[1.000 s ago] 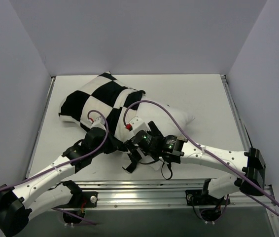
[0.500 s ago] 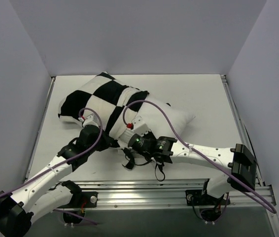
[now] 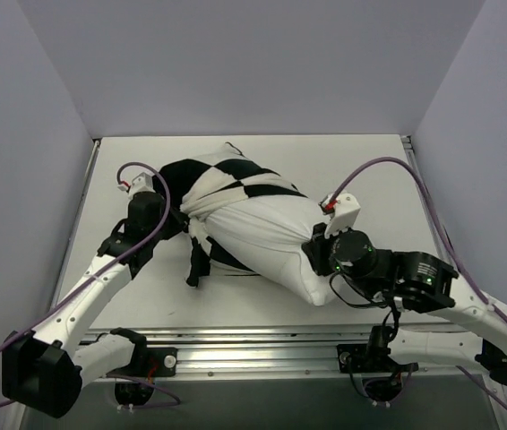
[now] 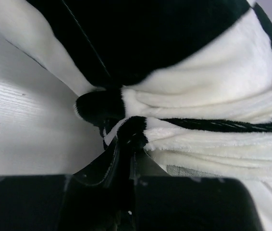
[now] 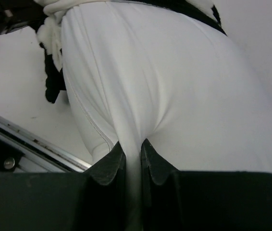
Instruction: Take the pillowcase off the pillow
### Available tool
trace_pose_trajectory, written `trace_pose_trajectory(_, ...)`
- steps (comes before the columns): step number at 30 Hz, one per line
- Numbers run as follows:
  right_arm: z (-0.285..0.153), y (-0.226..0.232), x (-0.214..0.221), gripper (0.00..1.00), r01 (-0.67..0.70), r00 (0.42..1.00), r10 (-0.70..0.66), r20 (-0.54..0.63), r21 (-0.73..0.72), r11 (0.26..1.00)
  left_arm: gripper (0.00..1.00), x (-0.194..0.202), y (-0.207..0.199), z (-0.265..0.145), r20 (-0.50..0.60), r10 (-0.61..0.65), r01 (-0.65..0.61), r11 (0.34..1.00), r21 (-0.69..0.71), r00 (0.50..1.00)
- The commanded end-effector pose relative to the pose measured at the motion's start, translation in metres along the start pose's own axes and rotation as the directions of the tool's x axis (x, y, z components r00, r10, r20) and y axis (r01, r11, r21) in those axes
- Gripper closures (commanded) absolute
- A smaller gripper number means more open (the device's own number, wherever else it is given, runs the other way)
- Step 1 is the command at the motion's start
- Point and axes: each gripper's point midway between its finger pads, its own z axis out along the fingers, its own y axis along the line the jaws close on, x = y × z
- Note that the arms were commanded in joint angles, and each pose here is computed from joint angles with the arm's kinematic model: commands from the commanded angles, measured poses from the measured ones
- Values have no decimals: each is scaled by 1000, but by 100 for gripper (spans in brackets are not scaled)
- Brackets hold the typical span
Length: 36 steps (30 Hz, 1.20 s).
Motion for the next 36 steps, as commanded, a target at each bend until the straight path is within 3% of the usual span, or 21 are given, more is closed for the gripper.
trace_pose_trajectory(1,-41,-24,-15,100,-23,998,25,52,-35,999,98,-46,58,30,206,-4,55,968,-243,978)
trace_pose_trajectory(6,-24,35,25,100,13,996,-40,-81,-303,953,97,-29,58,54,139,-20,53,971,-234,990)
trace_pose_trajectory(9,-10,79,60,100,-16,981,-80,-178,-478,878,88,-28,48,50,118,-6,28,982,-186,993)
trace_pose_trajectory(10,-3,89,70,100,-26,973,-94,-213,-500,866,80,-31,44,43,120,2,18,986,-169,993)
trace_pose_trajectory(13,10,110,87,79,-45,956,-125,-267,-554,831,47,-39,34,24,100,85,-71,988,-138,991)
trace_pose_trajectory(14,11,113,87,64,-41,955,-133,-265,-561,827,42,-40,29,19,89,112,-101,988,-118,990)
trace_pose_trajectory(17,17,116,73,37,-16,961,-143,-238,-561,828,23,-52,8,-3,82,213,-210,977,-48,974)
trace_pose_trajectory(19,24,107,51,25,-15,971,-111,-213,-517,856,16,-66,-13,-20,98,285,-288,958,12,953)
trace_pose_trajectory(22,41,80,25,18,-40,982,-42,-185,-417,908,6,-72,-44,-36,99,392,-401,910,105,915)
trace_pose_trajectory(24,56,46,9,14,-92,985,41,-166,-310,946,5,-73,-85,-46,127,471,-487,852,190,873)
trace_pose_trajectory(26,65,9,-2,11,-148,983,121,-138,-204,968,4,-71,-114,-47,149,589,-607,763,220,794)
trace_pose_trajectory(27,67,-2,-4,10,-176,979,154,-131,-179,968,3,-54,-135,-51,164,662,-679,685,264,731)
trace_pose_trajectory(28,64,-12,-7,10,-200,976,183,-116,-162,966,3,-37,-140,-38,121,711,-712,647,273,693)
trace_pose_trajectory(29,68,-33,-4,9,-235,968,223,-111,-103,967,3,-40,-160,-42,154,728,-734,612,293,668)
trace_pose_trajectory(33,61,-67,5,7,-300,951,297,-85,-13,954,3,6,-203,-31,171,856,-837,402,372,488)
trace_pose_trajectory(36,51,-80,16,5,-321,943,321,-82,13,947,3,32,-226,-18,173,896,-845,301,443,410)
